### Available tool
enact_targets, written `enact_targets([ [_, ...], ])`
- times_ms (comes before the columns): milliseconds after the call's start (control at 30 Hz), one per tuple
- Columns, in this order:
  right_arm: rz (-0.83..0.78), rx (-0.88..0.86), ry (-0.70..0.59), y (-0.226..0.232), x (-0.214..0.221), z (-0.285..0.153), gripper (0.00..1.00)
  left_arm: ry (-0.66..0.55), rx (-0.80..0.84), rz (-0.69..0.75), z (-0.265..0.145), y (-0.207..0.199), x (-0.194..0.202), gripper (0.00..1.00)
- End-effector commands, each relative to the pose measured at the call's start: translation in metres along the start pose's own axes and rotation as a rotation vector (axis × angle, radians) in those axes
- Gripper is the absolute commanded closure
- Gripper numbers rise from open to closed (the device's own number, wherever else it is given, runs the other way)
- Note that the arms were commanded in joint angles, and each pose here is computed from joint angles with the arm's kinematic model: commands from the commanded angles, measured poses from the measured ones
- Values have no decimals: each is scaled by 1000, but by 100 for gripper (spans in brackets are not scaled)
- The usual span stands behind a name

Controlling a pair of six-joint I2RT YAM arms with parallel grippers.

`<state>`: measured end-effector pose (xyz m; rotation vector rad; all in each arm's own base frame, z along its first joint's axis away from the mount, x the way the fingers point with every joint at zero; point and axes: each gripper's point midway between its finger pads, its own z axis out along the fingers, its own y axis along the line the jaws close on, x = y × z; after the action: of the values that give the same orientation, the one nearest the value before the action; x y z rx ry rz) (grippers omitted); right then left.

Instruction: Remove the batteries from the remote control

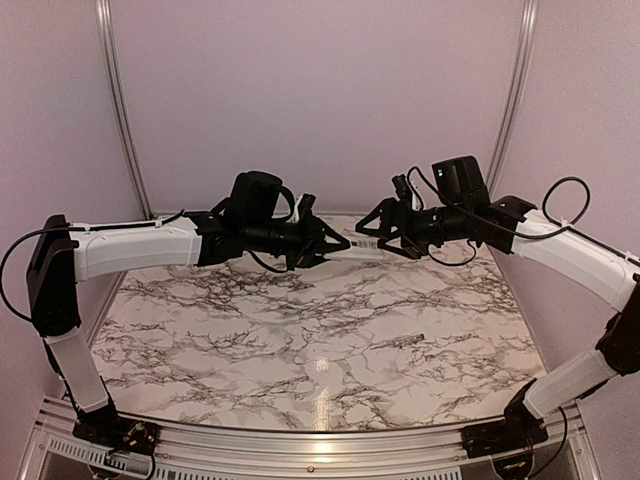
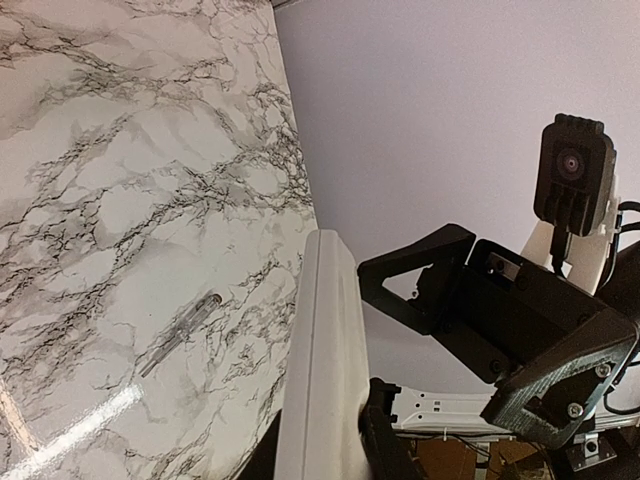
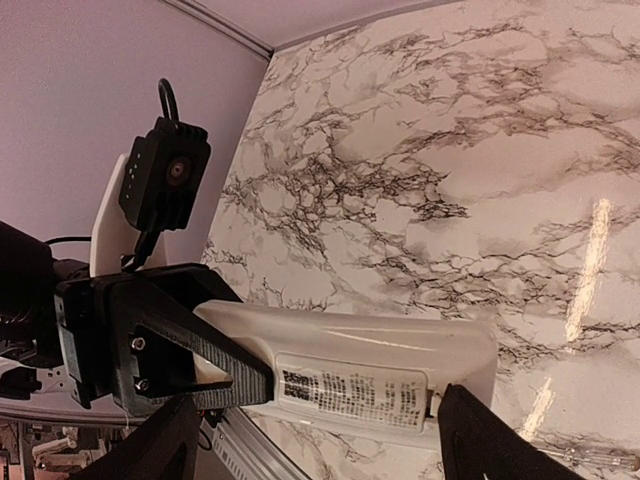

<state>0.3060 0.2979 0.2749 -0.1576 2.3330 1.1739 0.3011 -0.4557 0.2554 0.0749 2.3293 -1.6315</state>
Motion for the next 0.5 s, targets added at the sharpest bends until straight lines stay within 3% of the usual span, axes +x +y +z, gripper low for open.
enact_targets([
  [0, 4, -9, 44, 3, 11, 8, 19, -13, 121, 89, -5, -42, -7, 100],
  [467, 8, -92, 75, 14, 18, 11, 19, 23, 196, 155, -11, -60, 1, 100],
])
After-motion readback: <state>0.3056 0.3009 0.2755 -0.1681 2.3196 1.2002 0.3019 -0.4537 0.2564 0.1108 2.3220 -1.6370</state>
